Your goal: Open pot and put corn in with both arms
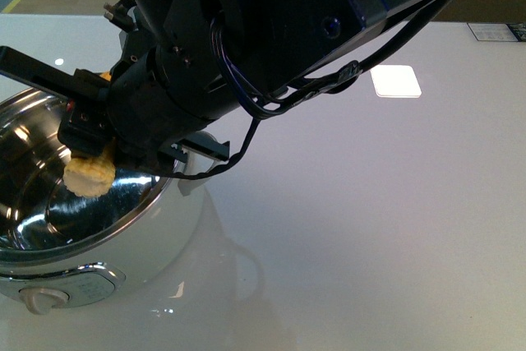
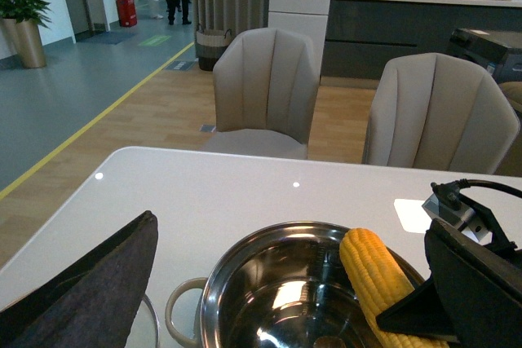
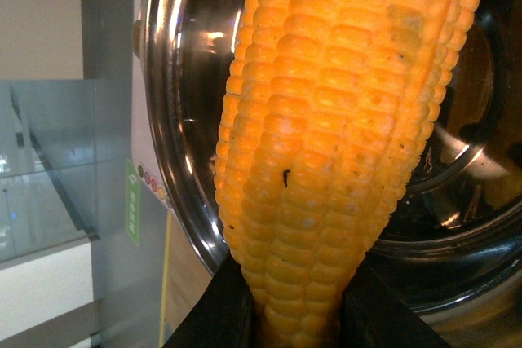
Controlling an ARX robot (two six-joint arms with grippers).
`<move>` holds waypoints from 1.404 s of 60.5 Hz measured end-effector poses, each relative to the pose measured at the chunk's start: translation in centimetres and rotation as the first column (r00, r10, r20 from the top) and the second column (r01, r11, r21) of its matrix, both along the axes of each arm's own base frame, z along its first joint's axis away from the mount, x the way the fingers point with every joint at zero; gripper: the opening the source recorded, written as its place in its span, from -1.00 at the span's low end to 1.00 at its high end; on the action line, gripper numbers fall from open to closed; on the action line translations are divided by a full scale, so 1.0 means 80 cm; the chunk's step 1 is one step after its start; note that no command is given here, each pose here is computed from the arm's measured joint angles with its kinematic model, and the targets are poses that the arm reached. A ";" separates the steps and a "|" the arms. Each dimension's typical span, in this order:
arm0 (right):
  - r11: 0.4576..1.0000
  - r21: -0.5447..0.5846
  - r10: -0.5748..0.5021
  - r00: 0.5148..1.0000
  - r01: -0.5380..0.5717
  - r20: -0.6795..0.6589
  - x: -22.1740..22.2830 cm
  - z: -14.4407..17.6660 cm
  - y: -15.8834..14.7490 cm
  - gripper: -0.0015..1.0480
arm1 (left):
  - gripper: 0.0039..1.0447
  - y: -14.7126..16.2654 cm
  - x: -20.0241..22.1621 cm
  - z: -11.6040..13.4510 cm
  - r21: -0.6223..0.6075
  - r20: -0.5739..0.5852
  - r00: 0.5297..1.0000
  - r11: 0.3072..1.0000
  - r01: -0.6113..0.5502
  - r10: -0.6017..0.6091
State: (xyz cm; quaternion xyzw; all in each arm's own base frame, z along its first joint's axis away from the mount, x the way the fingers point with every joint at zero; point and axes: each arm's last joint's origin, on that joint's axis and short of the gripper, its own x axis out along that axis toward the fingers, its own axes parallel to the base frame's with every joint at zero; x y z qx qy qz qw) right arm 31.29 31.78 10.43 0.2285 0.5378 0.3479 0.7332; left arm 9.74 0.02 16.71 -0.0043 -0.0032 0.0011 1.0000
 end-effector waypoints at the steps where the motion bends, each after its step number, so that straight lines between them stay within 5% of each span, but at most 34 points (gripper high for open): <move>1: 1.000 -0.002 0.000 1.000 0.000 -0.001 0.000 -0.001 0.000 -0.72 | 0.87 0.000 0.000 0.000 0.000 0.000 1.000 1.000 0.000 0.000; 7: 1.000 -0.014 0.001 1.000 -0.001 -0.004 -0.001 -0.005 -0.002 -0.66 | 0.87 0.000 0.000 0.000 0.000 0.000 1.000 1.000 0.000 0.000; 37: 1.000 -0.006 -0.028 1.000 0.028 0.002 0.002 -0.005 -0.013 0.84 | 0.87 0.000 0.000 0.000 0.000 0.000 1.000 1.000 0.000 0.000; 52: 0.987 0.068 -0.148 0.989 0.147 0.013 0.010 0.019 -0.065 0.83 | 0.87 0.000 0.000 0.000 0.000 0.000 1.000 1.000 0.000 0.000; 64: 0.955 0.126 -0.280 0.957 0.269 0.077 0.006 0.069 -0.152 0.83 | 0.87 0.000 0.000 0.000 0.000 0.000 1.000 1.000 0.000 0.000; 85: 0.879 -0.078 -0.405 0.822 0.471 0.400 -0.061 0.129 -0.305 0.83 | 0.87 0.000 0.000 0.000 0.000 0.000 1.000 1.000 0.000 0.000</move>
